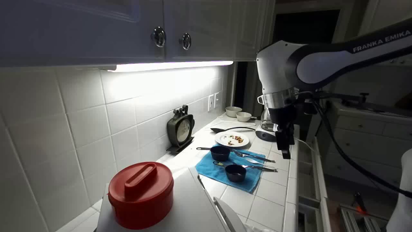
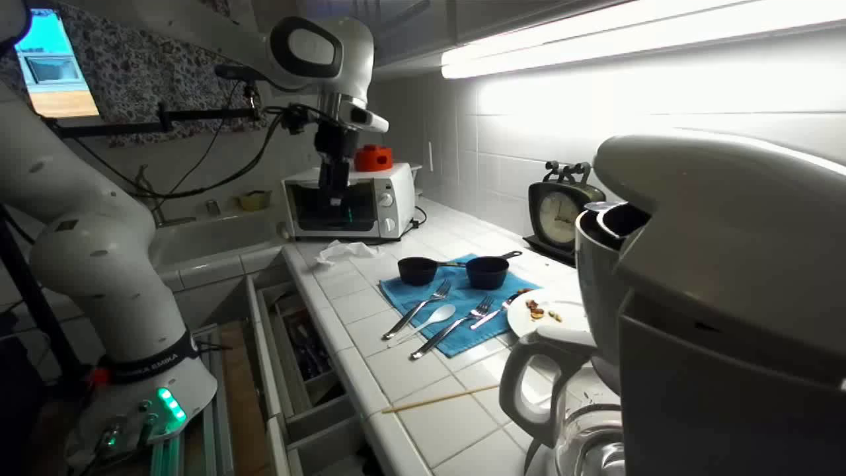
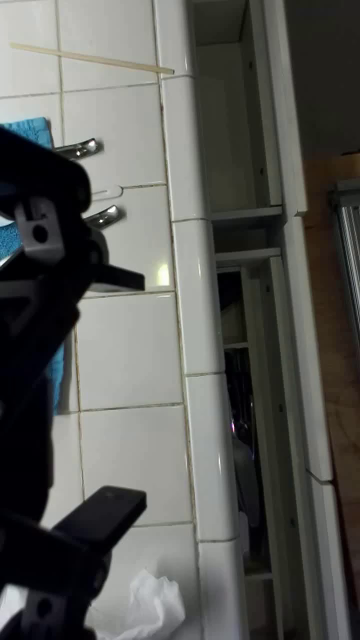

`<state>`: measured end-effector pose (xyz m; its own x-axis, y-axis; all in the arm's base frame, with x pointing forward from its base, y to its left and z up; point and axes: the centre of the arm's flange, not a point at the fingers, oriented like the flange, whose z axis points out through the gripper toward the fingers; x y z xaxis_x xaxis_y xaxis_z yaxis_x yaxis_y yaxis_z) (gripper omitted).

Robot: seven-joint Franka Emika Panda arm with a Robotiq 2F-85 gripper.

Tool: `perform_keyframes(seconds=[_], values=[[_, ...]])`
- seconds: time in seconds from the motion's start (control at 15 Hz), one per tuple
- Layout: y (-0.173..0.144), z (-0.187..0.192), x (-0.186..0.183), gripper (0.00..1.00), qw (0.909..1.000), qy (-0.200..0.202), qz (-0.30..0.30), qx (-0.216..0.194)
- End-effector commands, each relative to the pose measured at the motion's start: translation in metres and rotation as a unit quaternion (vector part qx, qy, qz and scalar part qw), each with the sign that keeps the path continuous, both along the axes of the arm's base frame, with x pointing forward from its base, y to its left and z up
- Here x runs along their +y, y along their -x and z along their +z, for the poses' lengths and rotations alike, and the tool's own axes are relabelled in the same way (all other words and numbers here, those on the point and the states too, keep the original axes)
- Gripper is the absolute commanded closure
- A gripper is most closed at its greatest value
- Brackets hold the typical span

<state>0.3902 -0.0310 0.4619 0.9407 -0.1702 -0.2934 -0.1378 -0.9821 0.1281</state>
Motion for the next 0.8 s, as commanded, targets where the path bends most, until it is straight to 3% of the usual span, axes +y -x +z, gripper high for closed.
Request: perform_keyframes(seconds=[0.0, 0.4, 0.73], values=[[0.0, 0.0, 0.0, 0.0, 1.0, 0.0, 0.0, 0.0], [0.0, 0.0, 0.0, 0.0, 1.0, 0.0, 0.0, 0.0], [-0.047, -0.011, -0.056, 0.0, 0.9929, 0.002, -0.017, -0.118]])
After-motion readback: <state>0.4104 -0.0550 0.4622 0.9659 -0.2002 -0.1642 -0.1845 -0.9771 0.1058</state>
